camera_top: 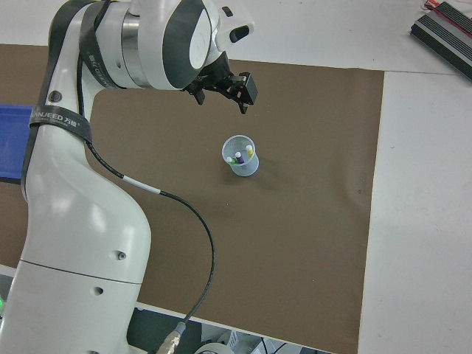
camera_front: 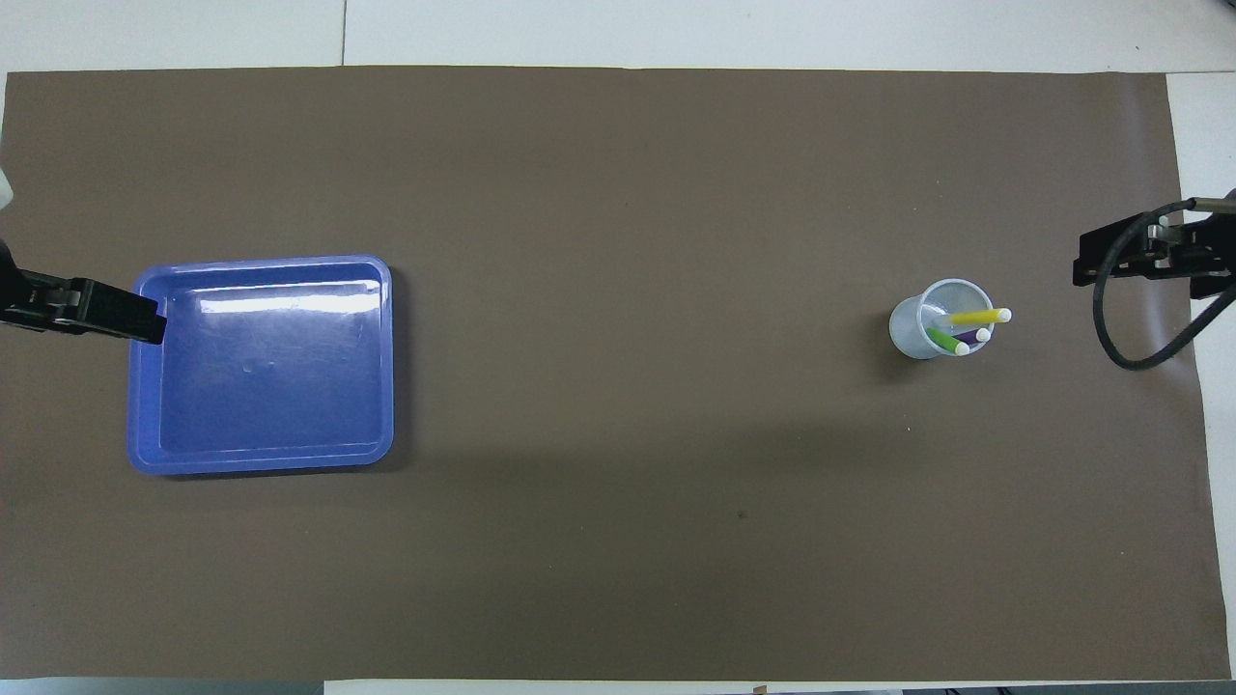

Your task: Transfer and insert pens with both arms

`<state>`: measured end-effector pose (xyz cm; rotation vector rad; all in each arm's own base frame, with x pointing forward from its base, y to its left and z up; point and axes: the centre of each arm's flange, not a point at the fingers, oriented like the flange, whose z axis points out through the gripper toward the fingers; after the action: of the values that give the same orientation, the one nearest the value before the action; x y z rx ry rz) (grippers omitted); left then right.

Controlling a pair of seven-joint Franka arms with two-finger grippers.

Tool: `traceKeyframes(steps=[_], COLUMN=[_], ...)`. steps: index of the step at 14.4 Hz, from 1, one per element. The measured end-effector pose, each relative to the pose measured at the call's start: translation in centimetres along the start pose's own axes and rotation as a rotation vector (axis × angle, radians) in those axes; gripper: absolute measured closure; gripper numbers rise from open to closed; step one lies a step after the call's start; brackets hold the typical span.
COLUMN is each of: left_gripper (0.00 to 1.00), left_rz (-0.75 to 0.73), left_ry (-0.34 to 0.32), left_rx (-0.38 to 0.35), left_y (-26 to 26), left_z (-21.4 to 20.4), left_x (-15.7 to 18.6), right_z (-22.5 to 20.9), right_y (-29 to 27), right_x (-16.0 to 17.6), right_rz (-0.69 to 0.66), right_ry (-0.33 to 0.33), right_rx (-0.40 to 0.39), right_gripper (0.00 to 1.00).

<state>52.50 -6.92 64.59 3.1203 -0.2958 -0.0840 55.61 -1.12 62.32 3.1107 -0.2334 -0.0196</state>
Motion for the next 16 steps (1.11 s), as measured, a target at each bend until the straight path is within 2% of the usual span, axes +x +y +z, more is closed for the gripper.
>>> traceKeyframes(steps=[5, 16], left_gripper=[0.00, 0.00], left_rz=[-0.062, -0.068], left_ry=[-0.001, -0.005], left_rx=[0.000, 0.000], left_y=[0.01, -0.08], left_z=[0.04, 0.17], left_x=[0.00, -0.01], right_z=[0.27, -0.29], right_y=[0.14, -0.23], right_x=[-0.26, -0.47], right_rz=[0.002, -0.005], right_ry=[0.010, 0.026], right_rx=[0.001, 0.004], right_gripper=[0.00, 0.00])
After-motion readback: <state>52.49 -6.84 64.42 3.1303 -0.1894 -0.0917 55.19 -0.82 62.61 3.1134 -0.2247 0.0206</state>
